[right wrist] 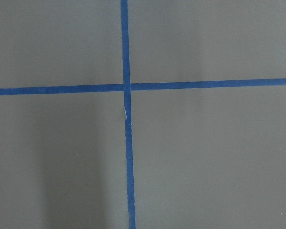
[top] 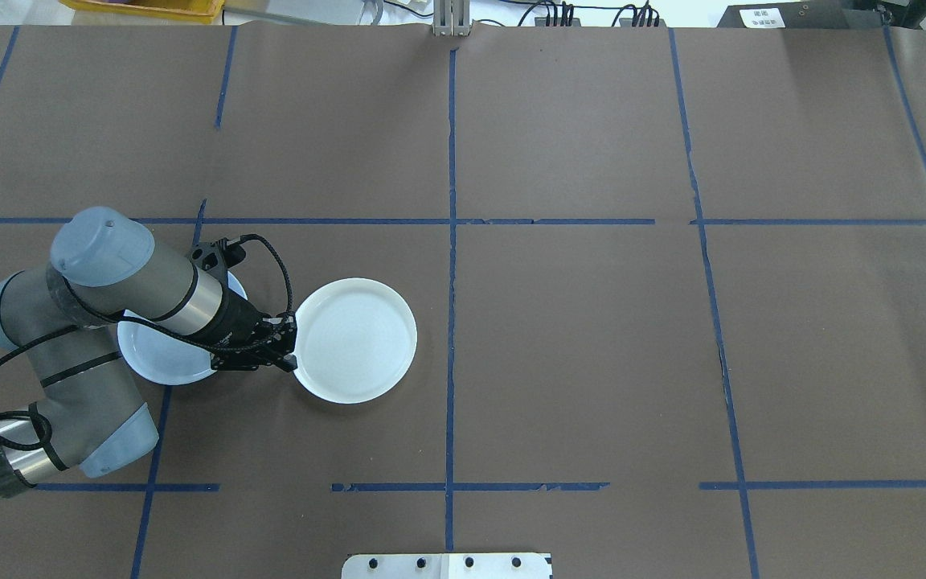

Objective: Stack plate in center

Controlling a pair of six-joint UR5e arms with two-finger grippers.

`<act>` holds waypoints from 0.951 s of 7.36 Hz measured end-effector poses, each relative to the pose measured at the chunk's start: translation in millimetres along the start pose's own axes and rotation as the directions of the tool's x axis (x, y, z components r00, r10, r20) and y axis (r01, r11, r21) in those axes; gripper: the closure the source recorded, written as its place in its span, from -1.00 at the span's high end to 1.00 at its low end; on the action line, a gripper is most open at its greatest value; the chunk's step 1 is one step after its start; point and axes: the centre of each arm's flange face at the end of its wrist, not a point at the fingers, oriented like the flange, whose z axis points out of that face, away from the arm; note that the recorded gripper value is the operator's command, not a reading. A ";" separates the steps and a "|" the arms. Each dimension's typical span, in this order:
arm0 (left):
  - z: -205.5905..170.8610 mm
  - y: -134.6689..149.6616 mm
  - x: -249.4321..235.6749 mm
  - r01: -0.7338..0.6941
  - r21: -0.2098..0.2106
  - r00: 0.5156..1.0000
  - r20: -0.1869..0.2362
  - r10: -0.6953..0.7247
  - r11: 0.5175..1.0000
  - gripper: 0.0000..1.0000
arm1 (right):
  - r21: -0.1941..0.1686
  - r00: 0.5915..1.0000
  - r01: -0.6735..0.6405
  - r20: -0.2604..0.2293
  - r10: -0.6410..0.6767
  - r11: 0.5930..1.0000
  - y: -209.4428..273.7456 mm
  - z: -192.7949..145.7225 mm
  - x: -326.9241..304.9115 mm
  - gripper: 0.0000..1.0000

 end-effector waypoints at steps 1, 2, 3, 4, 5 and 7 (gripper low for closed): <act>-0.4 0.7 -0.4 -0.001 -0.005 1.000 0.000 0.001 1.000 -1.00 | 0.000 1.000 0.000 0.000 0.000 1.000 0.0 0.0 0.0 1.00; -3.8 2.9 1.0 -0.004 -0.012 1.000 -0.005 0.004 1.000 -1.00 | 0.000 1.000 0.000 0.000 0.000 1.000 0.0 0.0 -0.1 1.00; -13.0 7.5 3.8 -0.012 -0.036 1.000 -0.018 0.011 0.999 -1.00 | 0.000 1.000 0.000 0.001 0.000 1.000 0.0 0.1 -0.2 1.00; -30.9 9.4 6.0 -0.024 -0.066 0.999 -0.041 0.021 0.998 -1.00 | 0.000 1.000 0.000 0.001 0.000 1.000 0.0 0.1 -0.2 1.00; -55.7 3.2 1.8 -0.049 -0.082 0.996 -0.073 0.043 0.995 -1.00 | 0.000 1.000 0.000 0.000 0.000 1.000 0.0 0.1 -0.2 1.00; -105.0 -23.2 -40.4 -0.137 -0.078 0.984 -0.122 0.126 0.988 -1.00 | 0.000 1.000 0.001 0.000 -0.001 1.000 0.0 0.1 0.0 1.00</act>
